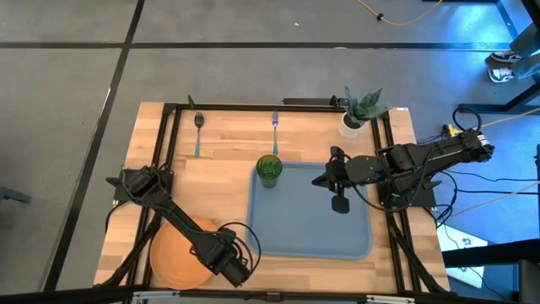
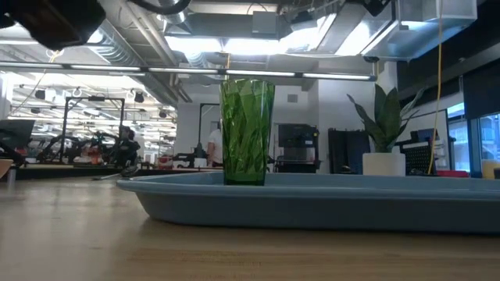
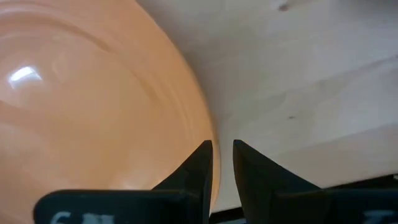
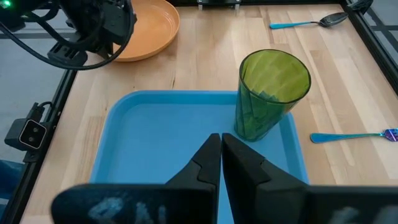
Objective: Pick and place plate/cup/fork/spoon on tray
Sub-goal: Put the orange plate on the blue tray to the right of the green cup
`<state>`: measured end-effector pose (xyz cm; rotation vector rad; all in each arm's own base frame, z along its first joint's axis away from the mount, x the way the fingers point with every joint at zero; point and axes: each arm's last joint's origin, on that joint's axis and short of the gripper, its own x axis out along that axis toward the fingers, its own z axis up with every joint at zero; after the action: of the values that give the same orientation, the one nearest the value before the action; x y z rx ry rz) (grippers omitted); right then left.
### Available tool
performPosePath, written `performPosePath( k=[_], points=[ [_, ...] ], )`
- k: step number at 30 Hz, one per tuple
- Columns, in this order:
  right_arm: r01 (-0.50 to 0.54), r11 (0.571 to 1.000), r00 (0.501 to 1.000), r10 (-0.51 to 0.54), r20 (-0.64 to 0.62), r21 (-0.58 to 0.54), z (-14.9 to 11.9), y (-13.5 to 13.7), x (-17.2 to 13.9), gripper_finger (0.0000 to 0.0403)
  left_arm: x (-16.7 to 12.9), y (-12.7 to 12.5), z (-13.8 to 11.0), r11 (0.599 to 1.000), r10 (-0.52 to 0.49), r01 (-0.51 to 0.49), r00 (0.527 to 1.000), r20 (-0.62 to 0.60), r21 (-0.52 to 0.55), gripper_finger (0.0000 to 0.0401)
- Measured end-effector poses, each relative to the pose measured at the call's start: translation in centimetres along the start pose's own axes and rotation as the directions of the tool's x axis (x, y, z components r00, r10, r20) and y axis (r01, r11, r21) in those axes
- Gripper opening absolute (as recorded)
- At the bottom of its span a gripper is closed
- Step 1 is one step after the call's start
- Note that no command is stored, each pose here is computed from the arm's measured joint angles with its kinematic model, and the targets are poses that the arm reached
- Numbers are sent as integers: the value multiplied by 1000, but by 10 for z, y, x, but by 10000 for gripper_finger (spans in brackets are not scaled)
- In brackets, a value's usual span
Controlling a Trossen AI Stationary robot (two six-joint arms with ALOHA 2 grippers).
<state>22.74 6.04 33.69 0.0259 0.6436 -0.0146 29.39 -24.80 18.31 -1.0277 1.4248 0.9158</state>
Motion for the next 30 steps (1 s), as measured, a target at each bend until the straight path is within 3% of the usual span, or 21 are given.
performPosePath(
  k=[17, 21, 26, 30],
  points=[
    [33, 999, 999, -33, 7, 0, 0, -1, 0, 21, 28, 15, 8, 998, 62, -62, 998, 18, -3, 56],
    [34, 999, 999, -34, 7, 1, 0, -1, 0, 21, 31, 16, 9, 997, 54, -54, 998, 15, 48, 53],
    [34, 999, 999, -34, 7, 2, 0, -1, 0, 21, 30, 16, 11, 992, 61, -60, 998, -4, 107, 14],
    [34, 999, 999, -34, 7, -6, 0, -1, 0, 21, 26, 14, 10, 983, 55, -54, 999, 3, 173, 7]
  ],
)
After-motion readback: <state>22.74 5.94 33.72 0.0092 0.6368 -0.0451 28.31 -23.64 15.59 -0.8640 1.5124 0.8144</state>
